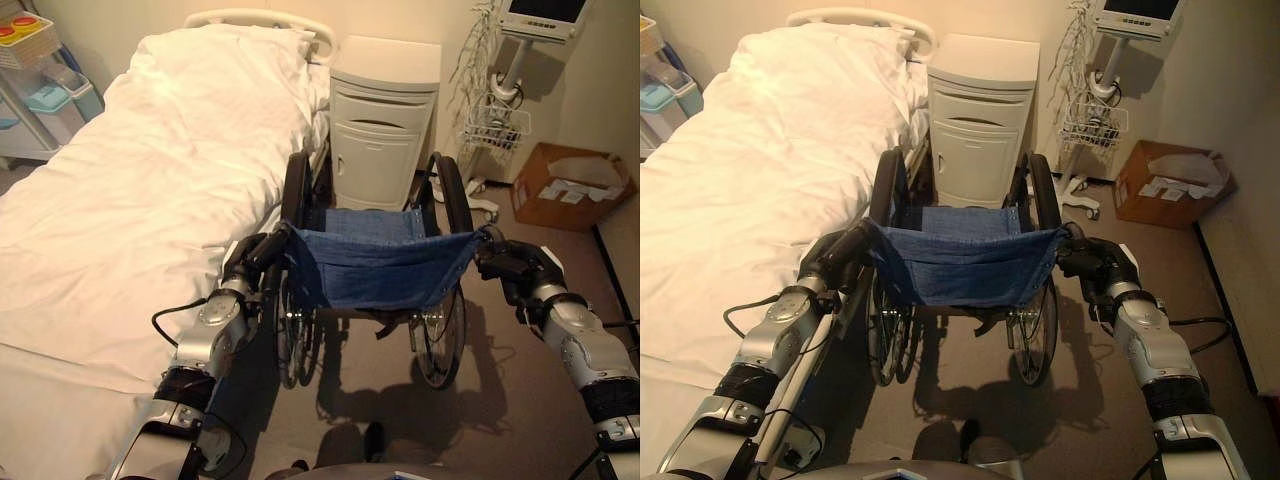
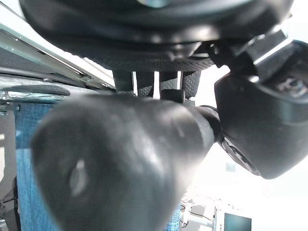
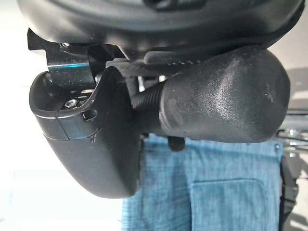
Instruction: Push the wheelchair next to the bed
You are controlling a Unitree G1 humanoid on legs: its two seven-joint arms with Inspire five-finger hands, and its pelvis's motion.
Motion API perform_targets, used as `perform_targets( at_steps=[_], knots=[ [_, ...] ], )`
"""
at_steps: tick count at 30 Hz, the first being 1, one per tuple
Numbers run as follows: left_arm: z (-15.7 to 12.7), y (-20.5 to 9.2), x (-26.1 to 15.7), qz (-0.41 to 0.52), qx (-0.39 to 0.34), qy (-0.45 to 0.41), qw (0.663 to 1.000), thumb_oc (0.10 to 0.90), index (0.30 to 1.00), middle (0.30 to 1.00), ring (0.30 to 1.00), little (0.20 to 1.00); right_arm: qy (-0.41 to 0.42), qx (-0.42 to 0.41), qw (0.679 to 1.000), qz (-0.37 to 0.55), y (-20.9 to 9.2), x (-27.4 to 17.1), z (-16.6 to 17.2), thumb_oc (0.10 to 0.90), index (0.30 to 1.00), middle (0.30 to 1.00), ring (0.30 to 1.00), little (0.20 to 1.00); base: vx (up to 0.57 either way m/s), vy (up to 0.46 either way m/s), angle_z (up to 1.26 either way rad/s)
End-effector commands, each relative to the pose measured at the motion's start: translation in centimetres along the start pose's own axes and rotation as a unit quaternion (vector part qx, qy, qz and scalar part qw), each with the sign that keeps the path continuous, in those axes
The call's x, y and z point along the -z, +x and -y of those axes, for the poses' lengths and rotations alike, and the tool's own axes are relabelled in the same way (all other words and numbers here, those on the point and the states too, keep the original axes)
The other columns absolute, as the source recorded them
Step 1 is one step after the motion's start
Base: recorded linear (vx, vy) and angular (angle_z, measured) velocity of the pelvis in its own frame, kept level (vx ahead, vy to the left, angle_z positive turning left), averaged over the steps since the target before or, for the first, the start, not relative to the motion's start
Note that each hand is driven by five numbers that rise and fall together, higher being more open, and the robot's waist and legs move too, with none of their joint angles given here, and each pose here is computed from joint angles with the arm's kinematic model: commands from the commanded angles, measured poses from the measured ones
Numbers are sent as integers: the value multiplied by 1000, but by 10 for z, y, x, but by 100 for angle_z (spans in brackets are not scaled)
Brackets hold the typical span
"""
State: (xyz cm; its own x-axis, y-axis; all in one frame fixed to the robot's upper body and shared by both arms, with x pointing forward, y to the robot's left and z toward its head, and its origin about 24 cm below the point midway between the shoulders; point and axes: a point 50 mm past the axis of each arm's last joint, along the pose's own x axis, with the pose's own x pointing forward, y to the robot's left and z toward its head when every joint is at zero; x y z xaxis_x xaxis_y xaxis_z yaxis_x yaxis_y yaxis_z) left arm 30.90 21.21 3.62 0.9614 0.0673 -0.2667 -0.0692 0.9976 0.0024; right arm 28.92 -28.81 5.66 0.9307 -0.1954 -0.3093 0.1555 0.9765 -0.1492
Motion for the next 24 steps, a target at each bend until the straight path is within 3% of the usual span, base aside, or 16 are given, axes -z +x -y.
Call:
perform_targets(
  at_steps=[1, 7, 8, 9, 10, 24],
  knots=[
    [-22, 0, -16, 39, -36, 17, 998, 400, 300, 300, 300, 300, 64, -45, 997, 28, 4, 7, -46, 400, 300, 300, 300, 300, 2, -59, 17],
    [-16, 0, -19, 57, -19, 7, 998, 400, 300, 300, 300, 300, 62, -47, 997, 23, 6, 8, -48, 400, 300, 300, 300, 300, -15, -21, 7],
    [-16, 0, -19, 56, -17, 7, 998, 400, 300, 300, 300, 300, 61, -50, 997, 22, 6, 7, -49, 588, 582, 582, 582, 582, 0, 0, 0],
    [-17, -1, -18, 53, -18, 5, 998, 585, 578, 578, 578, 578, 59, -54, 997, 21, 6, 7, -49, 800, 900, 900, 900, 900, 0, 0, 0],
    [-18, -1, -16, 48, -17, 4, 999, 800, 900, 900, 900, 900, 58, -57, 996, 22, 6, 7, -50, 800, 900, 900, 900, 900, -24, 32, -3],
    [-27, 0, -12, 45, -48, -3, 998, 800, 900, 900, 900, 900, 19, -73, 996, 48, 8, -9, -43, 800, 900, 900, 900, 900, -43, 42, -7]
  ],
)
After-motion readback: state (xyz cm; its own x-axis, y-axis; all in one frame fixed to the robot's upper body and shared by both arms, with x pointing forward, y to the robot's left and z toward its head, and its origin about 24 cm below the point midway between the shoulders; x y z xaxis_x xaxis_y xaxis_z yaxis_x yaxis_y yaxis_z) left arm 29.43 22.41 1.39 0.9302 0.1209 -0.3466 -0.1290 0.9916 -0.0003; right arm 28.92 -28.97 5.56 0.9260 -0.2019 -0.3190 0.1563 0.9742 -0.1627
